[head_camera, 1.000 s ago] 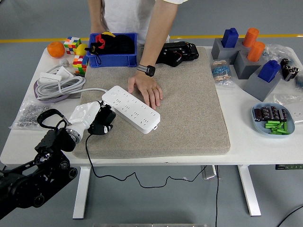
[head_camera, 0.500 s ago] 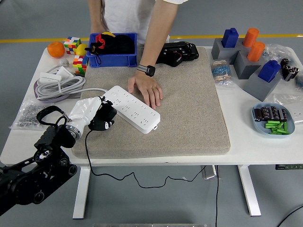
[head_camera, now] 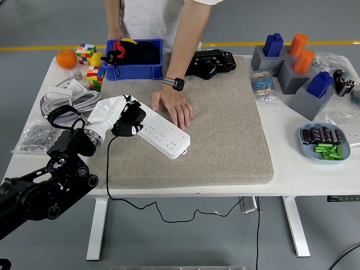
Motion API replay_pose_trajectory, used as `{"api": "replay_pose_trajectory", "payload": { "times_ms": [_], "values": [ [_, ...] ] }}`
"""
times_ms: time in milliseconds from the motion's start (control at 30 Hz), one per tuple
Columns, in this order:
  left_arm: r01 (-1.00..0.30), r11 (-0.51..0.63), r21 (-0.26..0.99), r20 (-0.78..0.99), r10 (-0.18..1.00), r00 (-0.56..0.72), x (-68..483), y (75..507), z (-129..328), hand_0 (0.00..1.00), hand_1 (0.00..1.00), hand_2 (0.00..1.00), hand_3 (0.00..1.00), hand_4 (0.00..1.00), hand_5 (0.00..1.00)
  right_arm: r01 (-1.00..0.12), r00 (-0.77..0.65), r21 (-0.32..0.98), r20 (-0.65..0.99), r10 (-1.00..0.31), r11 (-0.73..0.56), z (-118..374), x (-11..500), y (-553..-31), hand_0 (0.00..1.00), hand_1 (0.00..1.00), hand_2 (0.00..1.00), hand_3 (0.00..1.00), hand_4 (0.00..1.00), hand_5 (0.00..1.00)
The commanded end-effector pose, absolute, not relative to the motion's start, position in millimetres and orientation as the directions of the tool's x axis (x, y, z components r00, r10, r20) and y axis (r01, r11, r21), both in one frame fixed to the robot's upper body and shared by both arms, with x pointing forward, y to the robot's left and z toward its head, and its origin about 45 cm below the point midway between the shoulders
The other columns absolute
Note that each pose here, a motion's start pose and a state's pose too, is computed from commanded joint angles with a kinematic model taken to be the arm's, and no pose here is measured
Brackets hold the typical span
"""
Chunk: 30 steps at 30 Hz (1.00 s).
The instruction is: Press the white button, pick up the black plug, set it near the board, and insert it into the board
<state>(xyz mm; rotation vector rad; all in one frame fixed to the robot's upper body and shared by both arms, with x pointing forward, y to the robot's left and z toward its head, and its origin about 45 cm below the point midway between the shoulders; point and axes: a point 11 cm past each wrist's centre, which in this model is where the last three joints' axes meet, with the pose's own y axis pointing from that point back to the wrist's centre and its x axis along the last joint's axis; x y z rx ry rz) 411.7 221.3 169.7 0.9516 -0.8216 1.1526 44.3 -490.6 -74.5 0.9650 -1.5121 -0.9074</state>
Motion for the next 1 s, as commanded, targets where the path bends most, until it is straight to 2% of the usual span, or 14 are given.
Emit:
{"api": "replay_pose_trajectory", "payload": {
  "times_ms": [533, 1000],
  "values": [
    [-0.965, 0.137, 0.223, 0.929, 0.271, 0.253, 425, 222, 159, 0.281, 0.358, 0.374, 0.576, 0.638, 0.002, -0.108, -0.085, 0.916, 0.378, -0.922, 0.385, -73, 46, -493, 0.698, 0.641, 0.650, 0.590, 0.670, 0.413],
    [-0.966, 0.126, 0.225, 0.938, 0.241, 0.250, 430, 220, 158, 0.273, 0.361, 0.374, 0.577, 0.639, 0.002, -0.107, -0.074, 0.917, 0.378, -0.923, 0.384, -73, 46, -493, 0.697, 0.641, 0.649, 0.591, 0.670, 0.412]
  ]
}}
